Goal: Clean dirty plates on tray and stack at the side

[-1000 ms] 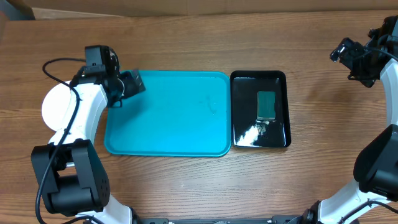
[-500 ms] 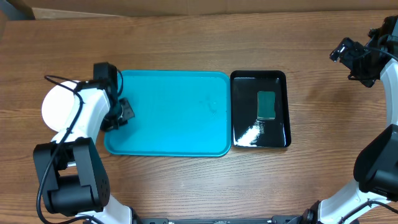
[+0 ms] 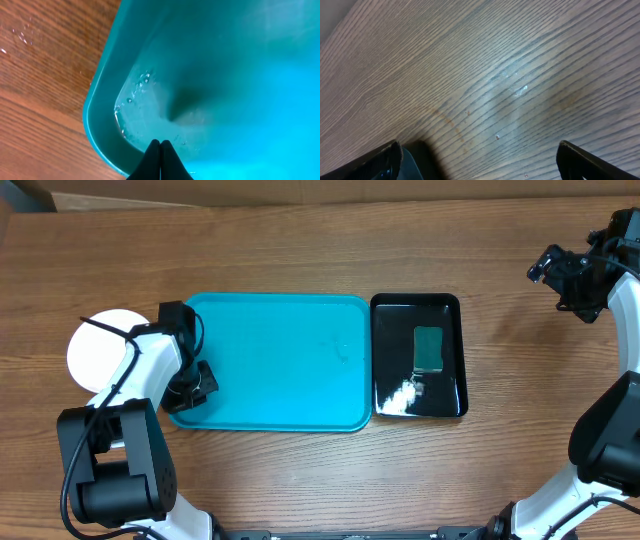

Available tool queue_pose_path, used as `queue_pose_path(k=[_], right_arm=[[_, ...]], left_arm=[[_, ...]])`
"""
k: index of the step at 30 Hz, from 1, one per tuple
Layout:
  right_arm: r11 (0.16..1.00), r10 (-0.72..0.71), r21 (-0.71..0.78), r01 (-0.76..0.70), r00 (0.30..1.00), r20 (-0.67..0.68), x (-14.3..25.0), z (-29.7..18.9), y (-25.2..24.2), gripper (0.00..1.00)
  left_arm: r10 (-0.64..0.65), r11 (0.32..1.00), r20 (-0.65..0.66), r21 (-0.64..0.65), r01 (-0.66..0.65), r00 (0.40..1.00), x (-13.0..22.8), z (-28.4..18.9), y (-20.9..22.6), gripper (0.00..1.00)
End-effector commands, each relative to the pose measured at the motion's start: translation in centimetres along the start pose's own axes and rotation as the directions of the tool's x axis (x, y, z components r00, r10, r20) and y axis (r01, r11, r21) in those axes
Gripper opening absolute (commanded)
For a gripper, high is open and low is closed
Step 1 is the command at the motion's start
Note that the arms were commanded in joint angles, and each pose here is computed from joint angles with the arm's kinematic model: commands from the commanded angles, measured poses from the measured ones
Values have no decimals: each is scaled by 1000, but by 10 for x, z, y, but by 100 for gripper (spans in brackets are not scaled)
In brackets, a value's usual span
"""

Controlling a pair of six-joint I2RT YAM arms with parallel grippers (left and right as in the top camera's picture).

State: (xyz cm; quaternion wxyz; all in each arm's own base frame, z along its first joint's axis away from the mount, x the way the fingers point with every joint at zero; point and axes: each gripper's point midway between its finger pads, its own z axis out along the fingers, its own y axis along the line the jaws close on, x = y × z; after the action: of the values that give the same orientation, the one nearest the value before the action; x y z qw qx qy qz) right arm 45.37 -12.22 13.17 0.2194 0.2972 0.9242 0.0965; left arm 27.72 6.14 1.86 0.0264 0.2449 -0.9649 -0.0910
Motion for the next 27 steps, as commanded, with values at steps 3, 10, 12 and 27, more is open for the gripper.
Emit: queue_pose_path(k=[3, 10, 12, 27], right_arm=[[1000, 0, -6, 0, 1000, 9, -3, 0, 3, 100], [1000, 0, -6, 0, 1000, 9, -3, 0, 3, 100], [1000, 0, -6, 0, 1000, 9, -3, 0, 3, 100], [1000, 0, -6, 0, 1000, 9, -3, 0, 3, 100]], left_arm=[[-9, 999, -33, -37, 8, 999, 10, 4, 7, 4], [-5, 999, -61, -49, 2, 998, 19, 9, 10, 4], [-12, 999, -66, -53, 9, 998, 23, 13, 11, 4], [-18, 998, -89, -58, 13, 996, 33, 20, 12, 4]])
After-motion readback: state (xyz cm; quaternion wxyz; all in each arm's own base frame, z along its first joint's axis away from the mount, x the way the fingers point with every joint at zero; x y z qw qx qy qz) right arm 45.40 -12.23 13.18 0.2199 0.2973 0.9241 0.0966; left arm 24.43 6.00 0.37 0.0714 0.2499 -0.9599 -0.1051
